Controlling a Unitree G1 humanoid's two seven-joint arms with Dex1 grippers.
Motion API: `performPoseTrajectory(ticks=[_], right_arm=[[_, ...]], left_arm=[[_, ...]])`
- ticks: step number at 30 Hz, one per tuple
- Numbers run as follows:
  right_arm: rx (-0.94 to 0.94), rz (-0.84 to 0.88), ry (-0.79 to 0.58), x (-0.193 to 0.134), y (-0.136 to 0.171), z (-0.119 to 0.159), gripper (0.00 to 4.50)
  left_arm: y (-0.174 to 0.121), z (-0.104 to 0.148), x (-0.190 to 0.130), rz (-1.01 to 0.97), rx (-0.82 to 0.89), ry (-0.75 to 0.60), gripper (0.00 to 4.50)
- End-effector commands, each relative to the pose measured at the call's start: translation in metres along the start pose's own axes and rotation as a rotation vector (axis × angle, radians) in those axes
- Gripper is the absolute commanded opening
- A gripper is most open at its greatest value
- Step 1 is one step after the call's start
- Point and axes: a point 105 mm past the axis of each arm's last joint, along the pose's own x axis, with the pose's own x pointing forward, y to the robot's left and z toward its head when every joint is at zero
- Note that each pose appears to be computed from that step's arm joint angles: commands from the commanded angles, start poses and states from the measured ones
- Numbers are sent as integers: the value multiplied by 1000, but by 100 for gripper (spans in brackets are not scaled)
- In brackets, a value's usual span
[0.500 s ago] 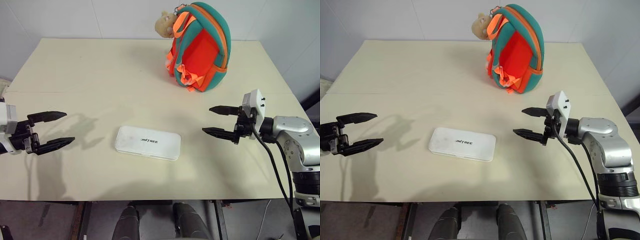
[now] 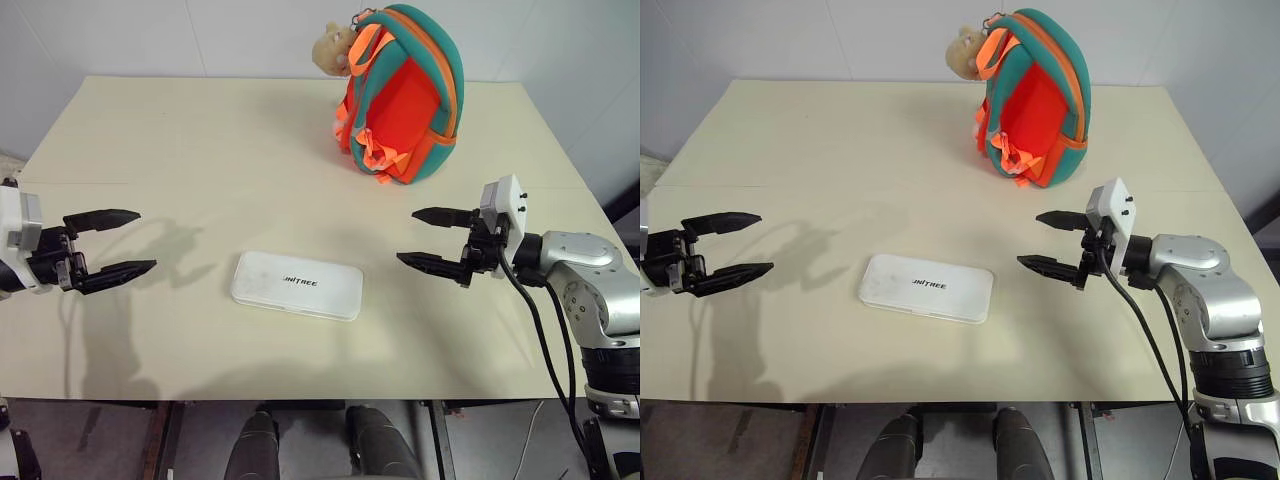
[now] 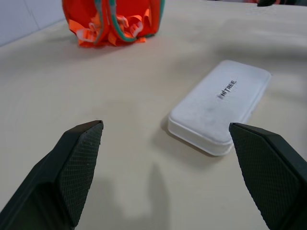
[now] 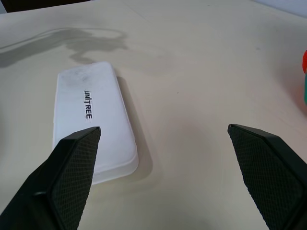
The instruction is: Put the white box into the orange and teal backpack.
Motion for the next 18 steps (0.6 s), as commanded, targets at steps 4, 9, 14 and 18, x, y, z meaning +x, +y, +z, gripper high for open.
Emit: performPoseTrajectory(ticks=[4,9,14,18], right_arm=[[12,1,114,-3,12,-10,359],[16,0,101,2,20,-9,190],[33,9,100,4,28,-13,24],[40,-3,95,6,30,-14,3]], left_arm=[[3,1,7,-2,32,4,450],[6,-7,20,-26,25,25,450],[6,-18,30,-63,3,58,450],[12,-22,37,-43,13,49,450]])
